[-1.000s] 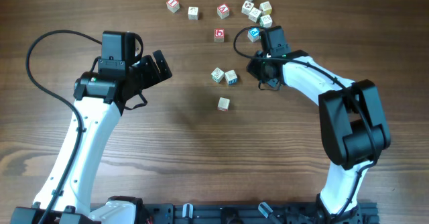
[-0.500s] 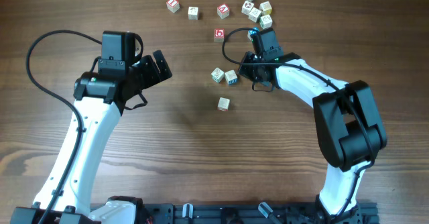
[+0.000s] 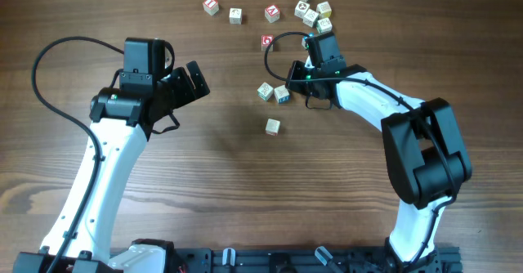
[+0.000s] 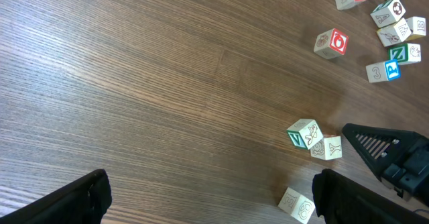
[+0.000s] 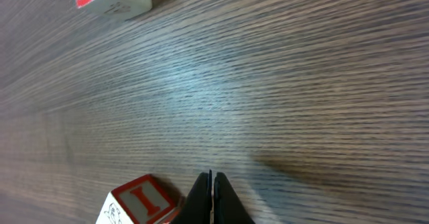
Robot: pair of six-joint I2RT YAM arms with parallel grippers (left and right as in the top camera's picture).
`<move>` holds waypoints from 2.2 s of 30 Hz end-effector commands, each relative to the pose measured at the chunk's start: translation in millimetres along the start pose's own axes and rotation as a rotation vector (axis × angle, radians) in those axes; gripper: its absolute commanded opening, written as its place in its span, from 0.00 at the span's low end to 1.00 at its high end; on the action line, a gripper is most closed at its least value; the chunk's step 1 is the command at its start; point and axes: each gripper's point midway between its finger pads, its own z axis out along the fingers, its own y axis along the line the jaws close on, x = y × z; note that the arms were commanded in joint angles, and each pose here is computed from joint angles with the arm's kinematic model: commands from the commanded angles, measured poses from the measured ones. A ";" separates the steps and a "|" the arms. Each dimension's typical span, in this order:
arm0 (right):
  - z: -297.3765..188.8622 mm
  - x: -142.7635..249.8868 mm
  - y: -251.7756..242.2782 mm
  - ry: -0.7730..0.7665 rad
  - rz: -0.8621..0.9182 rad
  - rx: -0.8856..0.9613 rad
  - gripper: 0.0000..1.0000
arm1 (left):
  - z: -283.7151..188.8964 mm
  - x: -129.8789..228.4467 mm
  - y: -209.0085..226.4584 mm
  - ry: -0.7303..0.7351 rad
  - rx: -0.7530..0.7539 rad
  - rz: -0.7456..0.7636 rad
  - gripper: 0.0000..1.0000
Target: Form a circle
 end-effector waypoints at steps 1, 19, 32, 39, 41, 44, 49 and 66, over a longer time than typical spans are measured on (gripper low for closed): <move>2.9 9.5 3.9 0.038 -0.026 -0.035 0.04 | 0.4 -2.2 -0.6 0.000 0.006 -0.013 1.00; 2.6 12.3 7.2 0.054 -0.044 -0.055 0.04 | 0.4 -2.2 -0.6 0.000 0.006 -0.013 1.00; -2.8 -17.4 22.2 -0.043 -0.144 -0.157 0.04 | 0.4 -2.2 -0.6 0.000 0.006 -0.013 1.00; 0.0 -8.1 35.3 -0.035 -0.196 -0.173 0.04 | 0.4 -2.2 -0.6 0.000 0.006 -0.013 1.00; 1.1 -3.4 39.9 -0.028 -0.207 -0.177 0.04 | 0.4 -2.2 -0.6 0.000 0.006 -0.013 1.00; 2.5 2.6 47.7 -0.021 -0.229 -0.187 0.04 | 0.4 -2.2 -0.6 0.000 0.006 -0.013 1.00; 3.7 8.6 51.1 -0.007 -0.229 -0.187 0.04 | 0.4 -2.2 -0.6 0.000 0.006 -0.013 1.00; 5.1 12.8 52.1 0.000 -0.231 -0.177 0.04 | 0.4 -2.2 -0.6 0.000 0.006 -0.013 1.00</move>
